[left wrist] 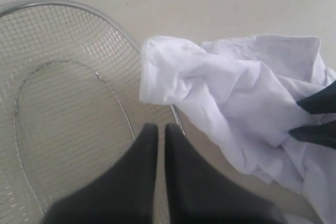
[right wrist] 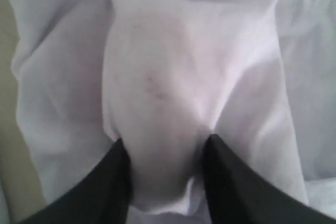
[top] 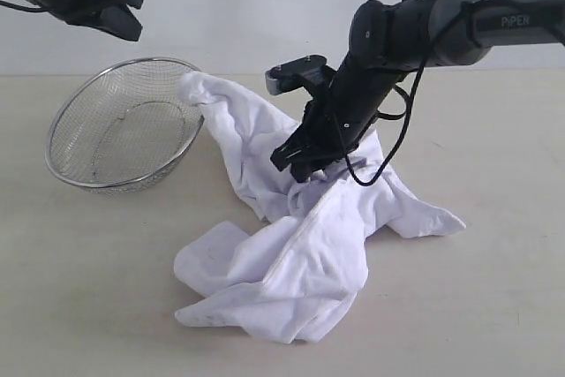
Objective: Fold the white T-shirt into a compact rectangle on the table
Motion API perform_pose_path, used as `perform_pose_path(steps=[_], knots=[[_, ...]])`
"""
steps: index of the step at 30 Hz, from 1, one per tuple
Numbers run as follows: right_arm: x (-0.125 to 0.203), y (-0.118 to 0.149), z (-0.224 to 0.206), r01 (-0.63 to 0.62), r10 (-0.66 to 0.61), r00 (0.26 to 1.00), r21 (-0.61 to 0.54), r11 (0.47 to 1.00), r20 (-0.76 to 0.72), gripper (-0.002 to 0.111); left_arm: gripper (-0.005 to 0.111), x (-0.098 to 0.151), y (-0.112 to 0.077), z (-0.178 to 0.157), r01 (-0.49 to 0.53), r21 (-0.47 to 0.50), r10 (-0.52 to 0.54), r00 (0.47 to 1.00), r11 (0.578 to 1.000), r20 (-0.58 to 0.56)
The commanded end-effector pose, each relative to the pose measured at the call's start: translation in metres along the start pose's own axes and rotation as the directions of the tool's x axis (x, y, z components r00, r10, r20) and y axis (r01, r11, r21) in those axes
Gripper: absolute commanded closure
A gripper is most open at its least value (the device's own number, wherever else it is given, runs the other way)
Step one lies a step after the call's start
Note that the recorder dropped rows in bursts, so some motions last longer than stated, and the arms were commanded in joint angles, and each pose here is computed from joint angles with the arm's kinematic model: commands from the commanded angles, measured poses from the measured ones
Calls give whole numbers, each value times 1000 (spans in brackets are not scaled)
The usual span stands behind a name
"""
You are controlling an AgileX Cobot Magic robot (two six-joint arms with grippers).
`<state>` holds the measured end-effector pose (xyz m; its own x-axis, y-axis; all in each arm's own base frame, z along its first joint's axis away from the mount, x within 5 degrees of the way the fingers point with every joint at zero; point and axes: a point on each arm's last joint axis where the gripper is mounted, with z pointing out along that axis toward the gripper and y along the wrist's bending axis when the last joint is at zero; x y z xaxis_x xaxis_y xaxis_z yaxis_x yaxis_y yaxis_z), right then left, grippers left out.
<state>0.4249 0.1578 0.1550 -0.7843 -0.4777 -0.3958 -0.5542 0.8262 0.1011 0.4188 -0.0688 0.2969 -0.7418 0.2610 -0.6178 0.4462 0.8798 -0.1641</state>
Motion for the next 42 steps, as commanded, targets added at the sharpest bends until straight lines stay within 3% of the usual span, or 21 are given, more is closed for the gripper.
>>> perform_pose_path(steps=[1,5,9,13,16,19,22,28,36,42], knots=[[-1,-3,-1,29,-29,1000,20,999,4,109,102,0,-6,-8,-4,15,4,1000,1000,-10],[-9,-9,-11,77,-78,997,72,994,10,108,102,3,-8,-8,-5,31,6,999,1000,-42],[-24,-18,-45,83,-91,995,218,972,28,108,102,6,-9,-8,-11,44,14,998,999,-69],[-36,-27,-98,125,-159,986,411,903,49,108,102,11,-8,-4,-9,49,13,996,999,-84],[-39,-29,-127,148,-196,979,491,858,47,108,102,17,-10,1,12,68,-4,995,998,-105],[-39,-40,-146,110,-176,981,520,847,79,108,102,24,-16,7,13,111,2,991,994,-132],[-38,-50,-153,54,-130,985,513,857,114,108,102,29,-30,16,3,162,20,990,987,-142],[-39,-44,-148,77,-146,980,421,904,133,108,102,35,-73,32,-66,230,106,981,971,-163],[-36,-43,-148,97,-151,984,414,905,99,108,102,64,-117,67,-103,203,136,978,974,-157],[-38,-36,-145,107,-158,979,341,934,125,108,102,86,-138,98,-132,192,166,971,972,-173]])
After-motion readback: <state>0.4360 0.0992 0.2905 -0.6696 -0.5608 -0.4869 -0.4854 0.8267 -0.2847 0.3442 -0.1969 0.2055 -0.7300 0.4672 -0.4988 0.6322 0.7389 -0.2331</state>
